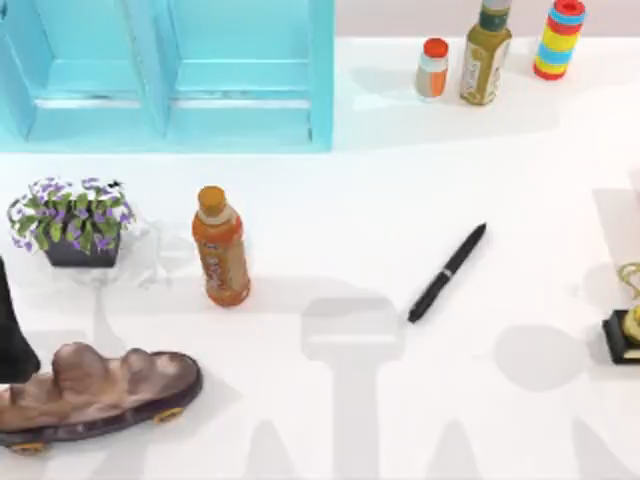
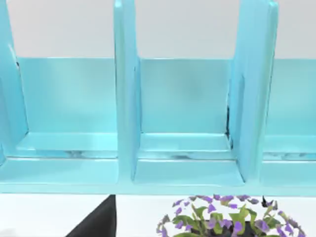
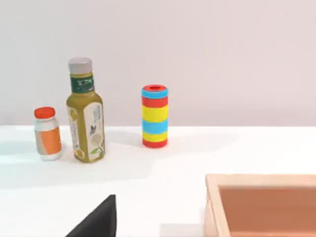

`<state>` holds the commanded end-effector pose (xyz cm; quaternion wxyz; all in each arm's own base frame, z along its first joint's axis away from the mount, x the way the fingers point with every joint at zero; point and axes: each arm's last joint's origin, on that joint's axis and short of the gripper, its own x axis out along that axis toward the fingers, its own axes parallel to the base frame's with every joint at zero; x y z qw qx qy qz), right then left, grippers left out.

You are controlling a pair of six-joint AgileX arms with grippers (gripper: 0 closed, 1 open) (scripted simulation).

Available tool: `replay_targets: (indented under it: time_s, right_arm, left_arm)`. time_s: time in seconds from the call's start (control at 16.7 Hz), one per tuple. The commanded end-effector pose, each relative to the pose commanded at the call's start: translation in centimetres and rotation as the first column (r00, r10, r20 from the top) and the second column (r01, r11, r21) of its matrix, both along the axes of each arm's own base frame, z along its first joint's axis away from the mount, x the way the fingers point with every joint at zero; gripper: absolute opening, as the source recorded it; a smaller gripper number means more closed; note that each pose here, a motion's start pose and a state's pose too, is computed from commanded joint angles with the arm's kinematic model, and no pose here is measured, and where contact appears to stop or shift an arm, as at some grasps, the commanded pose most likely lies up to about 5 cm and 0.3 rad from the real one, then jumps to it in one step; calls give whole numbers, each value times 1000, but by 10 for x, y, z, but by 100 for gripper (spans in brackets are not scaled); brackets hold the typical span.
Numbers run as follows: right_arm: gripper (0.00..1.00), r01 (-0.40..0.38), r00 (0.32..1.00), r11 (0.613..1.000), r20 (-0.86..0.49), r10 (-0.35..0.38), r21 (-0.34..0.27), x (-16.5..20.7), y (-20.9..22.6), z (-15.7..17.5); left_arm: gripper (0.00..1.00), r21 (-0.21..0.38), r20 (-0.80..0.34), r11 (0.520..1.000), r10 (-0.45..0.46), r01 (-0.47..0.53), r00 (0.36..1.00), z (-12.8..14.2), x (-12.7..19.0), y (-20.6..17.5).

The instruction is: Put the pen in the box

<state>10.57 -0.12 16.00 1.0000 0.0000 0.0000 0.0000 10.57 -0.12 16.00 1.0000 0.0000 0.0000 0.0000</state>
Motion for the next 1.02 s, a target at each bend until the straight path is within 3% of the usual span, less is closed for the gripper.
replay_targets:
  time_s: [0.24, 0.42, 0.6, 0.78, 1.02]
  right_arm:
    - [100, -24, 999, 999, 21, 24, 23, 0, 2, 10]
    - [100, -106, 993, 989, 55, 101, 108, 1, 7, 42]
    - [100, -208, 978, 953, 38, 204, 222, 13, 16, 76]
    - [100, -277, 945, 890, -64, 320, 363, 45, 29, 105]
    - [100, -219, 837, 792, -307, 453, 571, 118, 60, 112]
  left_arm:
    - [100, 0, 0, 1000, 0, 0, 1000, 0, 0, 0]
    - [100, 0, 0, 1000, 0, 0, 1000, 0, 0, 0]
    - [100, 0, 0, 1000, 0, 0, 1000, 0, 0, 0]
    - [100, 0, 0, 1000, 0, 0, 1000, 0, 0, 0]
    - [100, 0, 0, 1000, 0, 0, 1000, 0, 0, 0]
